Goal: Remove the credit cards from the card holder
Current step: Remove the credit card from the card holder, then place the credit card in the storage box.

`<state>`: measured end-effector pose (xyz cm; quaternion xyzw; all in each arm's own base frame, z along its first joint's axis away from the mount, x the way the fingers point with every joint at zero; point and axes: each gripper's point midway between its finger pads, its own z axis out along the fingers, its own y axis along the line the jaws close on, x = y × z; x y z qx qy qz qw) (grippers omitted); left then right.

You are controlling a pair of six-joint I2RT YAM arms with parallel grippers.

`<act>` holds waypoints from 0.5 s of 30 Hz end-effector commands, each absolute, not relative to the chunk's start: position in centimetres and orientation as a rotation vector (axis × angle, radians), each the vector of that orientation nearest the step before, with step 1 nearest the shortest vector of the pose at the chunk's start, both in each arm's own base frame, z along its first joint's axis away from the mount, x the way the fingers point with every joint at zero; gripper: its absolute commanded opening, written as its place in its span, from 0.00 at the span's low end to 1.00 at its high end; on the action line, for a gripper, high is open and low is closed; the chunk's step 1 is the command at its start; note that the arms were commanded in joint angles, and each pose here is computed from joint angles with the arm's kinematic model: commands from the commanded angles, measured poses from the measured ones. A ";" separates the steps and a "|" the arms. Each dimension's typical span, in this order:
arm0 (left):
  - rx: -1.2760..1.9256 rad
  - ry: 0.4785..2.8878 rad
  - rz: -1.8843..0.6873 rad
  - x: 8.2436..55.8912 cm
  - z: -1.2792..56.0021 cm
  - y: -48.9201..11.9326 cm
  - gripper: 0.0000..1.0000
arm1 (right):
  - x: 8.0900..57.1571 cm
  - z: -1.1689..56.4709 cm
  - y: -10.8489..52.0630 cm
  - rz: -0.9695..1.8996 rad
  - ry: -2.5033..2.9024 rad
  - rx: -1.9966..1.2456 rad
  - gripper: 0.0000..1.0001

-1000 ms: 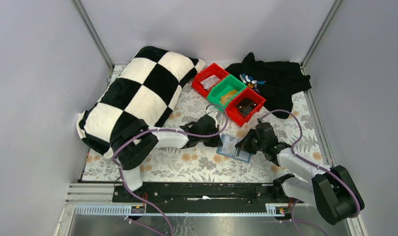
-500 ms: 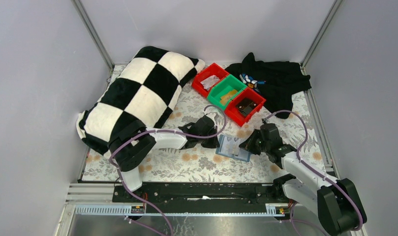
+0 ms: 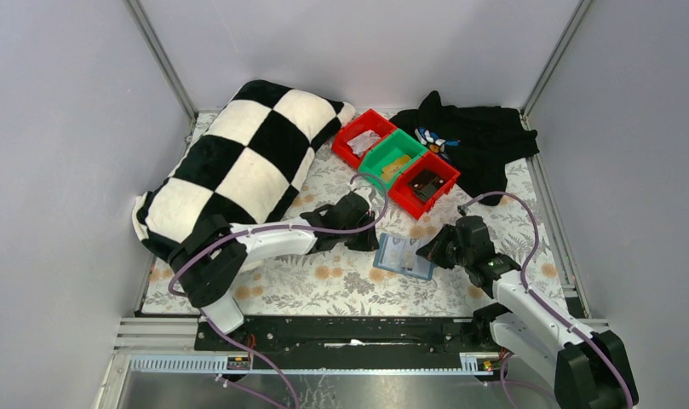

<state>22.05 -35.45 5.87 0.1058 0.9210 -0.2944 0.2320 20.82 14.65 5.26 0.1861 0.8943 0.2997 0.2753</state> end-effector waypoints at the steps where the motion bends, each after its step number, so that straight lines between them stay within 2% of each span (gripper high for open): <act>1: 0.342 2.466 -0.951 22.1 9.5 -37.8 0.24 | 20.8 5.2 14.1 0.769 2.403 0.496 0.00; 6: 0.383 2.441 -1.178 20.7 10.5 -40.4 0.34 | 21.0 5.6 14.4 0.792 2.389 0.490 0.00; 15: 0.399 2.547 -1.255 19.9 6.2 -42.1 0.37 | 20.5 4.2 15.2 0.849 2.429 0.503 0.00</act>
